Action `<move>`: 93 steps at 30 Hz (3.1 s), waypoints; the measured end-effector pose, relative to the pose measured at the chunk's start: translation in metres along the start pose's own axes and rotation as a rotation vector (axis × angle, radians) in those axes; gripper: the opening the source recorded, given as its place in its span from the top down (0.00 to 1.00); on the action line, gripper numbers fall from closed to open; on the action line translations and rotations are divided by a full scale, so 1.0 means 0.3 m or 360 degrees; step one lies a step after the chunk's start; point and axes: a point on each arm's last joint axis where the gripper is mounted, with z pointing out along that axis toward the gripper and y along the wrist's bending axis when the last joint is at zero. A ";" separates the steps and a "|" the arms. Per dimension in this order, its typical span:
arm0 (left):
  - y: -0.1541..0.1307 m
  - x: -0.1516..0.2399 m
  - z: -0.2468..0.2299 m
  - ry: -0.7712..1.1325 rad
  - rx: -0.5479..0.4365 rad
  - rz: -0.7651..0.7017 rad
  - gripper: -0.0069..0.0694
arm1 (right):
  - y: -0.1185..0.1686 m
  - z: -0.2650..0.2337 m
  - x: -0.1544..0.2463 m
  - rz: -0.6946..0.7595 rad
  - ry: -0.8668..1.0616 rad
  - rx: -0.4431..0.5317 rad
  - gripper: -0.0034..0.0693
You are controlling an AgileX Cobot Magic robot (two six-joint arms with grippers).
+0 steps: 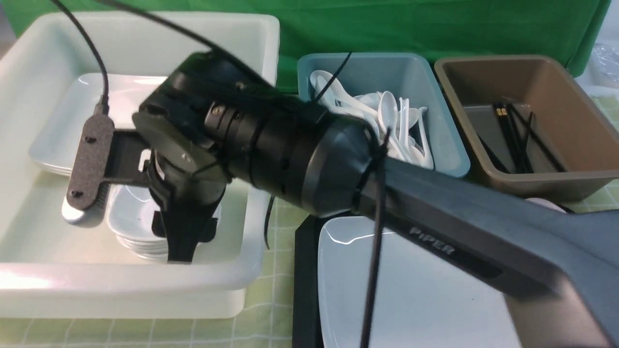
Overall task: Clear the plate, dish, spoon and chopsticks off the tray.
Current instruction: Use the right arm to put the small plate into the large storage box on the left, then use the right arm to grab a small plate from the dinner plate, then use the right arm to put the small plate into the large storage box on the left
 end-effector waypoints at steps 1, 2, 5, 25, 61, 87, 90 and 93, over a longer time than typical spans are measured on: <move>-0.007 -0.004 0.004 -0.0013 0.0035 0.0007 0.88 | -0.011 -0.062 0.015 0.0028 0.0031 -0.0007 0.28; -0.011 -0.007 0.008 -0.0020 0.0061 0.0009 0.88 | -0.016 -0.089 0.023 0.0046 0.0048 -0.0009 0.29; -0.029 -0.013 0.036 -0.0025 0.0156 0.0002 0.88 | -0.068 -0.205 0.078 0.0234 0.0076 0.0024 0.41; -0.061 -0.016 0.184 0.0061 0.0327 0.0068 0.88 | -0.028 -0.028 1.202 0.1222 0.0916 -0.0083 0.24; -0.009 -0.005 0.171 0.0104 0.0050 0.0082 0.88 | -0.069 -0.469 0.328 0.0580 -0.0129 0.0209 0.87; 0.027 0.053 0.005 0.0125 -0.0157 0.0010 0.88 | -0.021 0.229 -0.075 0.0054 -0.0225 -0.0030 0.72; 0.026 0.053 0.005 0.0124 -0.0152 0.0006 0.88 | -0.020 0.225 -0.072 0.0075 -0.0208 -0.0043 0.44; 0.022 0.053 0.006 0.0123 -0.0134 -0.0012 0.88 | -0.018 0.196 -0.060 0.0120 -0.0139 -0.0084 0.24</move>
